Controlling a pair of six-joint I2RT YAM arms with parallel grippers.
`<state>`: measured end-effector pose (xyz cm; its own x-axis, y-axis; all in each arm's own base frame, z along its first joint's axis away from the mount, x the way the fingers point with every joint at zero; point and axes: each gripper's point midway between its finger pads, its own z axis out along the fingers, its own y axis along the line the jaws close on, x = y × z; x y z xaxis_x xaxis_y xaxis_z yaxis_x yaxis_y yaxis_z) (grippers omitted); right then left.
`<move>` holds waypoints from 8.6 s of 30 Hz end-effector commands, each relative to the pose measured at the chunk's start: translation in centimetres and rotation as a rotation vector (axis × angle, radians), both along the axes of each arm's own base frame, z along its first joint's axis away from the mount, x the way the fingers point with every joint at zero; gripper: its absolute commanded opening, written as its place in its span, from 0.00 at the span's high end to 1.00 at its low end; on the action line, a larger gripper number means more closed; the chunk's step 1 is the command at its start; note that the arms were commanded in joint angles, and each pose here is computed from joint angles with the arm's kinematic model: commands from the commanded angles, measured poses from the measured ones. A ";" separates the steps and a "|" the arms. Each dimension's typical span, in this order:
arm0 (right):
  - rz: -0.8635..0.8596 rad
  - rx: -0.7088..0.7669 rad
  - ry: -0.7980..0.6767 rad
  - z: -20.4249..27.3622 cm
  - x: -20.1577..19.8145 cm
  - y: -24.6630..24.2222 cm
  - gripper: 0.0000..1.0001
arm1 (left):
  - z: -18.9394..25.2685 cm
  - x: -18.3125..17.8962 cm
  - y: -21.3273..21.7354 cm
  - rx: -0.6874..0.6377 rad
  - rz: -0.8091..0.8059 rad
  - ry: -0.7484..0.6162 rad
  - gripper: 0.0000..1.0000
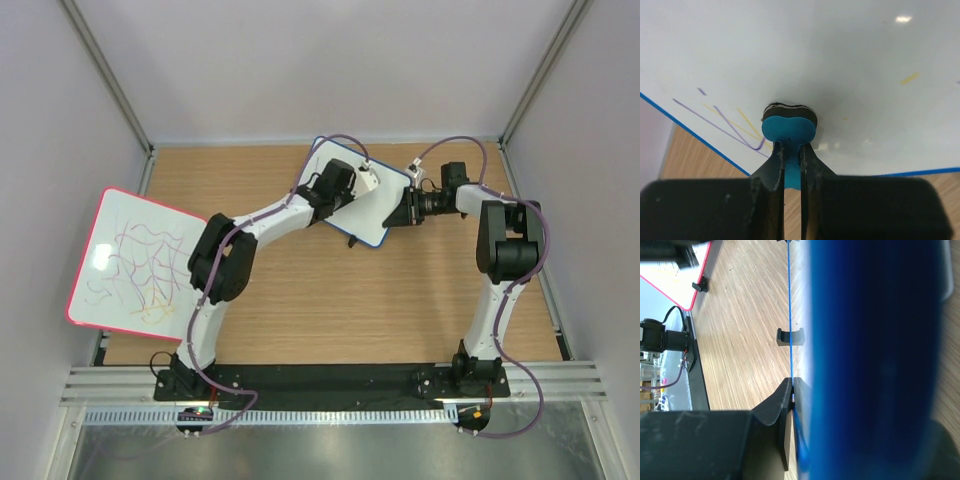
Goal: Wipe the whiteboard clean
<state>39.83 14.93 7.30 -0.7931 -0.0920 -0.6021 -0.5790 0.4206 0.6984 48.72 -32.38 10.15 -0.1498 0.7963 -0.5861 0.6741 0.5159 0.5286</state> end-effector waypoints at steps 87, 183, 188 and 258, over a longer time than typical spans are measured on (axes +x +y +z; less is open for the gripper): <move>0.017 -0.060 -0.108 0.9 0.7 -0.1 0.99 | -4.1 1.4 7.1 -0.034 0.053 0.219 1.00; 0.003 -0.065 -0.107 0.9 0.6 -0.1 0.99 | -1.4 6.5 6.2 -0.105 0.121 0.142 1.00; 0.002 -0.066 -0.110 0.9 0.7 -0.1 0.99 | -2.0 6.1 7.6 -0.088 0.121 0.148 1.00; -0.005 -0.063 -0.109 0.9 0.6 -0.1 0.99 | -2.0 -1.8 -1.0 0.164 -0.169 0.017 1.00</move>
